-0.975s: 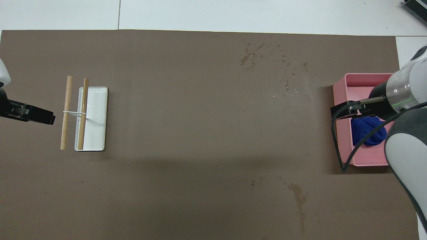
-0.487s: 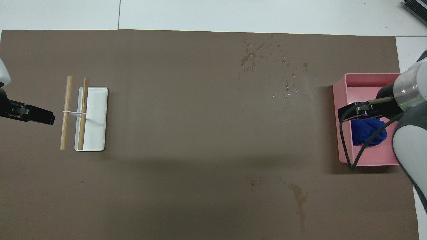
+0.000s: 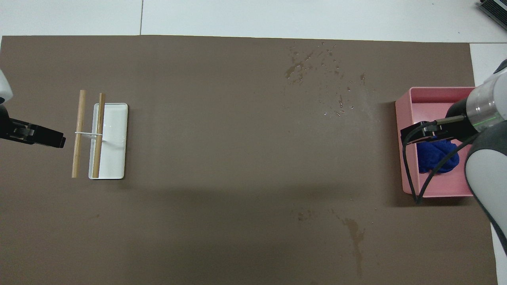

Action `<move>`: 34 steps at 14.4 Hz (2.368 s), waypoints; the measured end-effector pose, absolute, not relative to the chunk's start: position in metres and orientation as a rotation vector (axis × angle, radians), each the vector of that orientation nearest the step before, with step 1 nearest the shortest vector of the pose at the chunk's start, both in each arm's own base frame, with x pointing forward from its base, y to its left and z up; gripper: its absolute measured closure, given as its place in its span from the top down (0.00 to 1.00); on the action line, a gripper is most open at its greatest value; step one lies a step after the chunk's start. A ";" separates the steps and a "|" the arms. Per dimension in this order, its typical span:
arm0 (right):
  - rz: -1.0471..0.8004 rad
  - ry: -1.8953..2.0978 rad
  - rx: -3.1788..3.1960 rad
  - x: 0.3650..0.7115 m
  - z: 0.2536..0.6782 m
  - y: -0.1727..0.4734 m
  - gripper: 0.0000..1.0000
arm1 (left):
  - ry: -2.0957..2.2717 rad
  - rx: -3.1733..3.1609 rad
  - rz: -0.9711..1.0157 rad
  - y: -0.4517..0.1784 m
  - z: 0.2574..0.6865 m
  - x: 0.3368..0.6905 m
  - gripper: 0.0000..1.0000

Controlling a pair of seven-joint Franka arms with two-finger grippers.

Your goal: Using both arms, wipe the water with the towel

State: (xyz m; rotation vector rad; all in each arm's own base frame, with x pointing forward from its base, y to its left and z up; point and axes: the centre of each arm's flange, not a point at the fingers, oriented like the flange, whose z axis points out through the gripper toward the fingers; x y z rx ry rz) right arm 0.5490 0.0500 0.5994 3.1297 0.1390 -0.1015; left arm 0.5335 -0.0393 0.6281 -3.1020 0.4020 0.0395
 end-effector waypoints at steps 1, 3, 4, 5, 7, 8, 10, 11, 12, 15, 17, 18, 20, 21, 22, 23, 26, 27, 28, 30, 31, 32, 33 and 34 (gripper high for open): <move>-0.102 0.140 3.130 0.549 0.599 0.050 1.00 | 0.402 -3.102 0.040 -0.039 0.628 0.534 1.00; -0.102 0.141 3.143 0.549 0.600 0.052 1.00 | 0.402 -3.102 0.040 -0.039 0.628 0.534 1.00; -0.101 0.142 3.148 0.548 0.600 0.053 1.00 | 0.402 -3.102 0.040 -0.039 0.628 0.534 1.00; -0.100 0.142 3.148 0.548 0.601 0.053 1.00 | 0.402 -3.102 0.040 -0.039 0.628 0.534 1.00; -0.083 0.135 3.149 0.549 0.602 0.051 1.00 | 0.402 -3.102 0.040 -0.039 0.628 0.534 1.00; -0.071 0.124 3.151 0.550 0.603 0.047 1.00 | 0.402 -3.102 0.040 -0.039 0.628 0.534 1.00; -0.056 0.104 3.152 0.552 0.603 0.040 1.00 | 0.402 -3.102 0.040 -0.039 0.628 0.534 1.00; -0.051 0.101 3.153 0.552 0.604 0.039 1.00 | 0.402 -3.102 0.040 -0.039 0.628 0.534 1.00; -0.046 0.102 3.153 0.553 0.604 0.039 1.00 | 0.402 -3.102 0.040 -0.039 0.628 0.534 1.00; -0.041 0.102 3.153 0.553 0.604 0.040 1.00 | 0.402 -3.102 0.040 -0.039 0.628 0.534 1.00; -0.035 0.100 3.153 0.553 0.605 0.039 1.00 | 0.402 -3.102 0.040 -0.039 0.628 0.534 1.00; -0.025 0.099 3.154 0.554 0.605 0.039 1.00 | 0.402 -3.102 0.040 -0.039 0.628 0.534 1.00; -0.017 0.099 3.154 0.555 0.605 0.039 1.00 | 0.402 -3.102 0.040 -0.039 0.628 0.534 1.00; -0.017 0.099 3.154 0.555 0.605 0.039 1.00 | 0.402 -3.102 0.040 -0.039 0.628 0.534 1.00; -0.017 0.099 3.154 0.555 0.605 0.039 1.00 | 0.402 -3.102 0.039 -0.039 0.628 0.534 1.00; -0.017 0.098 3.154 0.555 0.606 0.038 1.00 | 0.402 -3.102 0.040 -0.039 0.628 0.534 1.00; -0.014 0.088 3.154 0.555 0.606 0.038 1.00 | 0.402 -3.102 0.040 -0.039 0.628 0.534 1.00; -0.014 0.078 3.154 0.555 0.606 0.038 1.00 | 0.402 -3.102 0.040 -0.039 0.628 0.534 1.00; -0.014 0.071 3.155 0.555 0.606 0.038 1.00 | 0.402 -3.102 0.040 -0.039 0.628 0.534 1.00; -0.014 0.063 3.155 0.555 0.606 0.038 1.00 | 0.402 -3.102 0.040 -0.039 0.628 0.534 1.00; -0.014 0.062 3.155 0.555 0.606 0.037 1.00 | 0.402 -3.102 0.040 -0.039 0.628 0.534 1.00; -0.014 0.061 3.155 0.555 0.606 0.037 1.00 | 0.402 -3.102 0.040 -0.039 0.628 0.534 1.00; -0.014 0.061 3.155 0.555 0.606 0.037 1.00 | 0.402 -3.102 0.040 -0.039 0.628 0.534 1.00; -0.013 0.060 3.155 0.555 0.606 0.037 1.00 | 0.402 -3.102 0.040 -0.039 0.628 0.534 1.00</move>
